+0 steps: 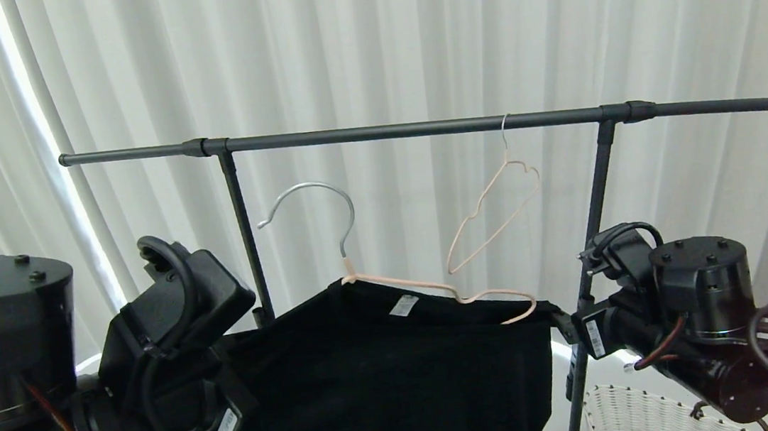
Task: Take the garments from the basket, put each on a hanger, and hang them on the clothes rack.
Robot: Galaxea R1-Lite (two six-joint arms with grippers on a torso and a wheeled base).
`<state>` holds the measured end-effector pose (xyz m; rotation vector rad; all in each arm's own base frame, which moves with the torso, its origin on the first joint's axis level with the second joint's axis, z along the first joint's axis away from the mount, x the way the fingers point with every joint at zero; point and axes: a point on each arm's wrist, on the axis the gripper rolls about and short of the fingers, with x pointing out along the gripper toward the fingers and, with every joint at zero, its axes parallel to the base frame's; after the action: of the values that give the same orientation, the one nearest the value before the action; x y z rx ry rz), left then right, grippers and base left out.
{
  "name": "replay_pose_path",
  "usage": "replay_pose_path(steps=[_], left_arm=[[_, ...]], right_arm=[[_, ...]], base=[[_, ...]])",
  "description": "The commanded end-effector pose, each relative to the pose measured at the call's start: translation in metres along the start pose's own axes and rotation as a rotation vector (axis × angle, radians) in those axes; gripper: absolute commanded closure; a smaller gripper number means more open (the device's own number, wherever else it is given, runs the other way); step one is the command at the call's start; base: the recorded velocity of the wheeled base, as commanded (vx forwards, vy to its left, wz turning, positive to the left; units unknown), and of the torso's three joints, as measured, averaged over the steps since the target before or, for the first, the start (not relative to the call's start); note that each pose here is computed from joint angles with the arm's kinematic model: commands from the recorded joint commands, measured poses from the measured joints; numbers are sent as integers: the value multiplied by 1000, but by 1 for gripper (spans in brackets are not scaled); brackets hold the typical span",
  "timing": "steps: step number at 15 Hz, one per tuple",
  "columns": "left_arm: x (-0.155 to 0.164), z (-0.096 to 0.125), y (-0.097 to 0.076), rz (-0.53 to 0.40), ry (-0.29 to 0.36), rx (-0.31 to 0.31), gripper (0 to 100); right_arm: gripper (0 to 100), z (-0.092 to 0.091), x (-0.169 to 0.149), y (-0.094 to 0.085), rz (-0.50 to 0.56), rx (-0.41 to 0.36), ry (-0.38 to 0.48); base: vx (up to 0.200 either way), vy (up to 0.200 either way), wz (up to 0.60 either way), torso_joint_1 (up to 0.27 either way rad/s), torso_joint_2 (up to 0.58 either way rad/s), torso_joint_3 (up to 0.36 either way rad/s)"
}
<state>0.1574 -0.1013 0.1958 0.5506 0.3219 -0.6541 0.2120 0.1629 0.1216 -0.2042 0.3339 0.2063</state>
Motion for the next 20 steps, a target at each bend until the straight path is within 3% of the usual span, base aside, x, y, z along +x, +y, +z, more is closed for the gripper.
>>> replay_pose_path(steps=[1,5,8,10,11,15,20], left_arm=[[0,-6,-3,-7,22,6,100],[7,-24,-10,-4,114,21,100],[20,-29,-11,50,198,27,100],[25,-21,-11,46,182,25,100],[24,-20,-11,40,174,23,100],[20,-19,-10,46,158,-11,100],[24,-24,-2,92,197,-34,100]], right_arm=[[0,5,-4,-4,-4,13,-20],[0,14,-13,-8,9,35,-64],[0,26,-28,-13,132,55,-123],[0,26,-33,-21,250,3,-125],[0,25,-33,-23,269,-9,-120],[0,26,-43,-24,522,-32,-121],[0,21,-69,-11,660,-87,-99]], base=[[0,0,0,0,0,0],[0,0,0,0,0,0],[0,0,0,0,0,0],[0,0,0,0,0,0],[0,0,0,0,0,0],[0,0,0,0,0,0],[0,0,0,0,0,0]])
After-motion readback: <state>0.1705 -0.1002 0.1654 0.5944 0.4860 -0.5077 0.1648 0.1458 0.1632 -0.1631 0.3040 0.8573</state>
